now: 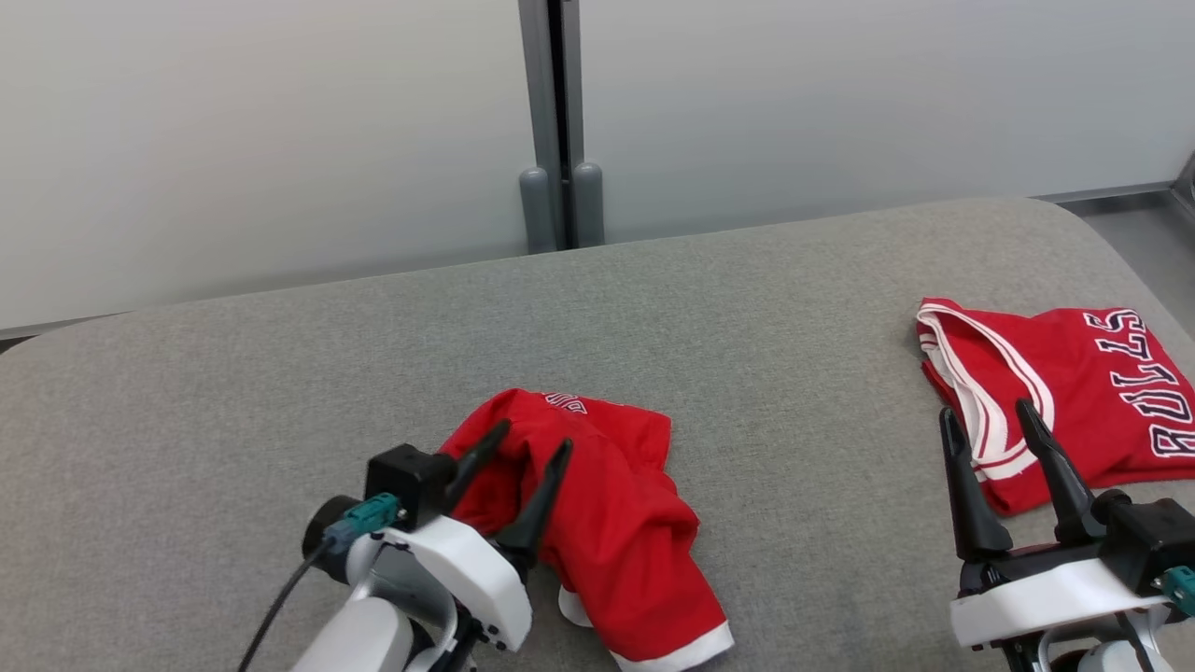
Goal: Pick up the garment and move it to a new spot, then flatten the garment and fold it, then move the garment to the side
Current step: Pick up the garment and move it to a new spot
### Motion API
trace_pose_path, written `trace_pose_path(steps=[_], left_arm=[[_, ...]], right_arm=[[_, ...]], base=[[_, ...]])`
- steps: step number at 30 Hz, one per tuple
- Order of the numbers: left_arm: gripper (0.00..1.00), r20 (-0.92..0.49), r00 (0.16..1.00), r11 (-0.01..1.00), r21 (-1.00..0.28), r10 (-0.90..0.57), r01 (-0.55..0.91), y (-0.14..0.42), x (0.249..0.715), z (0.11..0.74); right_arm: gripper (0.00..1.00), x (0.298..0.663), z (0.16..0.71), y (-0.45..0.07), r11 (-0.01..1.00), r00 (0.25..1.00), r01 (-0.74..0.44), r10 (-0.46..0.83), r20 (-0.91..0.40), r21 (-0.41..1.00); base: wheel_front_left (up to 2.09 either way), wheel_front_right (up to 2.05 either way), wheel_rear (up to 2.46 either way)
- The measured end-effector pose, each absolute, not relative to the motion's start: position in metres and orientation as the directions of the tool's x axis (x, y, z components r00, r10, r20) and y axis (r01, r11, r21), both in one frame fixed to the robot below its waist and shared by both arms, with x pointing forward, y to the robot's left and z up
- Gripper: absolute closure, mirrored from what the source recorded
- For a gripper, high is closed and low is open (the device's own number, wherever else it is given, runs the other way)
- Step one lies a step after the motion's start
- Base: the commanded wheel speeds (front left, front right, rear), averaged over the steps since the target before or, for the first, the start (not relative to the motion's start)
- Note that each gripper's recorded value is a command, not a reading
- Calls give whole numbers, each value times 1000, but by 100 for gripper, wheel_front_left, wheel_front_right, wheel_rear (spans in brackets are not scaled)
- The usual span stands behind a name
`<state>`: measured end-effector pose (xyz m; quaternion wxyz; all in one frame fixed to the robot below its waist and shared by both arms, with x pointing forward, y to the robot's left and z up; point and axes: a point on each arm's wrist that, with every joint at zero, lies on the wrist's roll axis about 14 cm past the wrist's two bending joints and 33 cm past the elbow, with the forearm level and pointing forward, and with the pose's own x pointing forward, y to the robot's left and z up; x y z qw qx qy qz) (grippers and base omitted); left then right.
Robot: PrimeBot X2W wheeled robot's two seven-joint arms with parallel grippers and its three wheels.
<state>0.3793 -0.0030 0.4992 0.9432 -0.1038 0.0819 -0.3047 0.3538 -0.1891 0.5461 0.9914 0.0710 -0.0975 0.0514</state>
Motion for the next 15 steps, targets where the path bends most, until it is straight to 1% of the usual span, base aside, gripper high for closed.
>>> trace_pose_path(steps=[4, 5, 6, 7, 8, 9, 15], left_arm=[[0, 9, 868, 850, -200, -496, 488, 35, 388, 533], [0, 9, 868, 850, -200, -496, 488, 35, 388, 533], [0, 59, 897, 880, -175, -439, 442, 58, 390, 548], [0, 59, 897, 880, -175, -439, 442, 58, 390, 548], [0, 120, 916, 904, -154, -382, 398, 79, 390, 566], [0, 120, 916, 904, -154, -382, 398, 79, 390, 566], [0, 226, 946, 958, -118, -231, 262, 133, 376, 587]], right_arm=[[0, 357, 553, -182, 982, 969, -142, 112, 220, 122], [0, 357, 553, -182, 982, 969, -142, 112, 220, 122], [0, 359, 556, -178, 981, 965, -155, 126, 230, 116], [0, 359, 556, -178, 981, 965, -155, 126, 230, 116], [0, 360, 560, -173, 979, 960, -171, 139, 243, 115], [0, 360, 560, -173, 979, 960, -171, 139, 243, 115], [0, 359, 566, -164, 974, 952, -194, 160, 260, 113]], base=[[0, 0, 0], [0, 0, 0], [0, 0, 0], [0, 0, 0], [0, 0, 0], [0, 0, 0], [0, 0, 0]])
